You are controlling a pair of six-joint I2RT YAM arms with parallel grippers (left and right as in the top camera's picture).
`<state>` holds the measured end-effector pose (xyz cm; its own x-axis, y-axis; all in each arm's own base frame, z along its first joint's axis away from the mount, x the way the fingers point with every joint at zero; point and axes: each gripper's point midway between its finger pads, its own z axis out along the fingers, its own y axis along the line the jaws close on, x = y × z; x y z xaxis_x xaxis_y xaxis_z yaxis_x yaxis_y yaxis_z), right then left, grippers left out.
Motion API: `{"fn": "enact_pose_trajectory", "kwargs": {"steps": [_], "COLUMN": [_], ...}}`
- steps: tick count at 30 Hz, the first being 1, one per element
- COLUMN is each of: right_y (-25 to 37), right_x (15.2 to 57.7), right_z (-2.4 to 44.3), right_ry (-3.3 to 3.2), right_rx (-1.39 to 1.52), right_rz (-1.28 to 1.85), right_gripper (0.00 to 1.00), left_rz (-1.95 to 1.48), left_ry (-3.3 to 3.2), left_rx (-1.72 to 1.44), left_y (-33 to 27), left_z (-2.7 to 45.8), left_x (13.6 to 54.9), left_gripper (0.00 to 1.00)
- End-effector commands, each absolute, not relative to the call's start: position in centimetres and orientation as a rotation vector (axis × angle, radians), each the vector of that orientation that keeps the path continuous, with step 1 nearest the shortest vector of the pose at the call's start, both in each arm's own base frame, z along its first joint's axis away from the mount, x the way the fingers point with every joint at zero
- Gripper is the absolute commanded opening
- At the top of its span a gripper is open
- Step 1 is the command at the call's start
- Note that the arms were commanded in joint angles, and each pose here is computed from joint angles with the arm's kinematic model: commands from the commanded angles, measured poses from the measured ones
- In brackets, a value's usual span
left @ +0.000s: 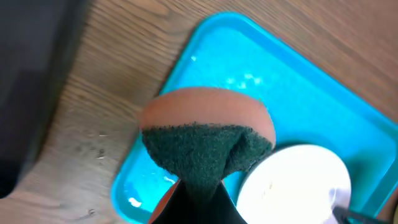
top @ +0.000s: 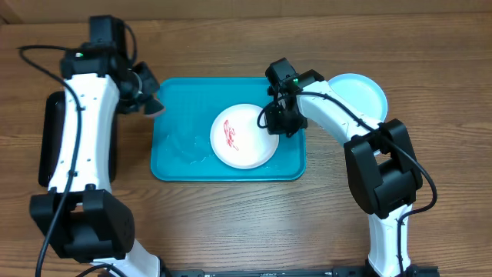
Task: Clean dirty plates on tray and stack at the side
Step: 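Bring the left-held sponge onto the white plate and scrub it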
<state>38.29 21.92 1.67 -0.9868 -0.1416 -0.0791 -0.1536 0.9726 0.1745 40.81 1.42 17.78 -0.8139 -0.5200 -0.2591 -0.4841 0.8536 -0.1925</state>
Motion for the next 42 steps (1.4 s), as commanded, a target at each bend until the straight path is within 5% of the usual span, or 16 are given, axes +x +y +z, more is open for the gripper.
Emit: {"fn": "enact_pose_trajectory", "kwargs": {"steps": [1,4,5,7,10,13,21,32,42], "right_y": [23.9,25.1,25.4,25.7,25.8,25.7,25.6,27.2,28.2], "right_x": [38.5,38.7,38.7,38.6,38.4,38.3,38.2,38.7,38.8], "right_z": [2.1,2.2,2.2,2.0,1.4,0.3,-1.9,-1.4,-1.1], "right_ry": [3.039,3.016,3.009,3.005,3.016,3.036,3.067,2.992,2.996], "right_rx": [-0.067,-0.053,-0.063,-0.076,-0.082,-0.079,-0.082,-0.336,-0.229], "right_rz": [0.382,0.407,0.41,0.407,0.393,0.379,0.359,0.471,0.541], "right_gripper": [0.04,0.04,0.09,0.34,0.39,0.38,0.04,0.04,0.04], "left_rz": [-0.201,-0.223,-0.226,-0.252,-0.303,-0.32,-0.369,-0.382,-0.361], "left_ry": [2.81,2.848,2.859,2.872,2.869,2.848,2.803,2.791,2.857], "left_rx": [-0.64,-0.567,-0.533,-0.438,-0.35,-0.291,-0.272,-0.263,-0.345], "left_y": [-1.8,-4.0,-4.8,-6.3,-8.6,-10.3,-13.2,-13.7,-13.7], "left_z": [15.2,13.2,12.5,11.6,10.9,10.6,9.5,6.7,3.7], "left_x": [40.2,39.7,39.5,39.4,39.4,39.7,40.0,39.5,39.1], "left_gripper": [0.04,0.04,0.04,0.04,0.04,0.04,0.04,0.04,0.04]}}
